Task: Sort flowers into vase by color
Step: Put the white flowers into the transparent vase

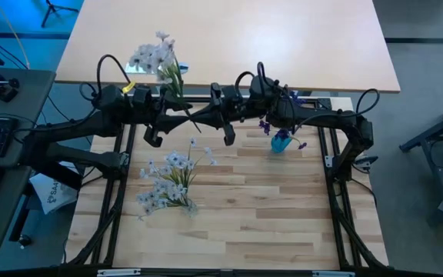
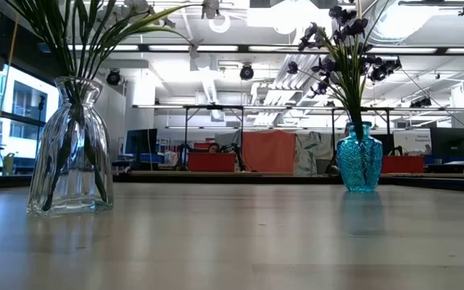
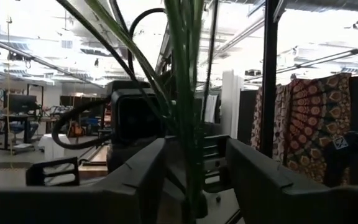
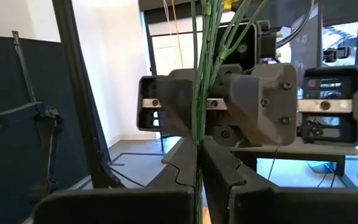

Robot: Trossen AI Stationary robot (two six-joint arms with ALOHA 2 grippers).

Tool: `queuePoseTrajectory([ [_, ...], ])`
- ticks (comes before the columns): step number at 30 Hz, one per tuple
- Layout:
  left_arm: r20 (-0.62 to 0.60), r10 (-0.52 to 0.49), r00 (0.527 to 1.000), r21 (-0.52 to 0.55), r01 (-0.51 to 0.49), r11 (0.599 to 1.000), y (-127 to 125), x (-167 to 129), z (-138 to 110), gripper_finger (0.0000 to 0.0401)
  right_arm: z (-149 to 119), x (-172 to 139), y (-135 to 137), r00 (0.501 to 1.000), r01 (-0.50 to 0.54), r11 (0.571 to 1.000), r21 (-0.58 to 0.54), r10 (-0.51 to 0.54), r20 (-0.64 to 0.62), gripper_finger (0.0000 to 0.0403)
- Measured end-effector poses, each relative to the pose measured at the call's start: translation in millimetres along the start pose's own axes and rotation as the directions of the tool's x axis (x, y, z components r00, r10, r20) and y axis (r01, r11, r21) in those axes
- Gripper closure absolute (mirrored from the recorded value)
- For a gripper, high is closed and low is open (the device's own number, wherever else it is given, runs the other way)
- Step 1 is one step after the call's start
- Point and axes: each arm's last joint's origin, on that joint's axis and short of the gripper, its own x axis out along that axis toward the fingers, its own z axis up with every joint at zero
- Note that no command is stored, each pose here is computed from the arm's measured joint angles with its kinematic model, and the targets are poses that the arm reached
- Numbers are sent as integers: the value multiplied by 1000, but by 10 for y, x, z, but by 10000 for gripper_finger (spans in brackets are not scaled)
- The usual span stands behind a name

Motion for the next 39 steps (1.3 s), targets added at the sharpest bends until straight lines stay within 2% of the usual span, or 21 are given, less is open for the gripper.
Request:
queuePoseTrajectory([
  [11, 3, 2, 1000, 21, -2, 1000, 0, -1, 3, 391, -11, 1, -1, 1000, -2, 1000, -15, 2, -12, 402],
  [15, 2, 33, 999, 24, -33, 999, 10, -4, 2, 392, -6, 5, 17, 1000, 9, 1000, -9, -9, -10, 380],
  [19, -29, 89, 996, 74, -87, 993, 45, -120, 57, 397, 45, -49, 13, 997, 71, 997, 9, -71, -19, 315],
  [24, -59, 225, 973, 150, -214, 965, -17, -496, 269, 399, 292, -308, 71, 983, 175, 982, -72, -178, -48, 222],
  [28, -14, 281, 960, 158, -275, 948, -159, -802, 450, 400, 412, -497, 117, 972, 204, 975, -88, -212, -102, 173],
  [33, 36, 275, 961, 75, -277, 958, -276, -962, 515, 400, 473, -627, 172, 964, 211, 975, -67, -219, -152, 159],
  [39, 5, 202, 979, 2, -202, 979, -338, -732, 400, 401, 407, -725, 217, 936, 212, 976, -40, -215, -279, 172],
])
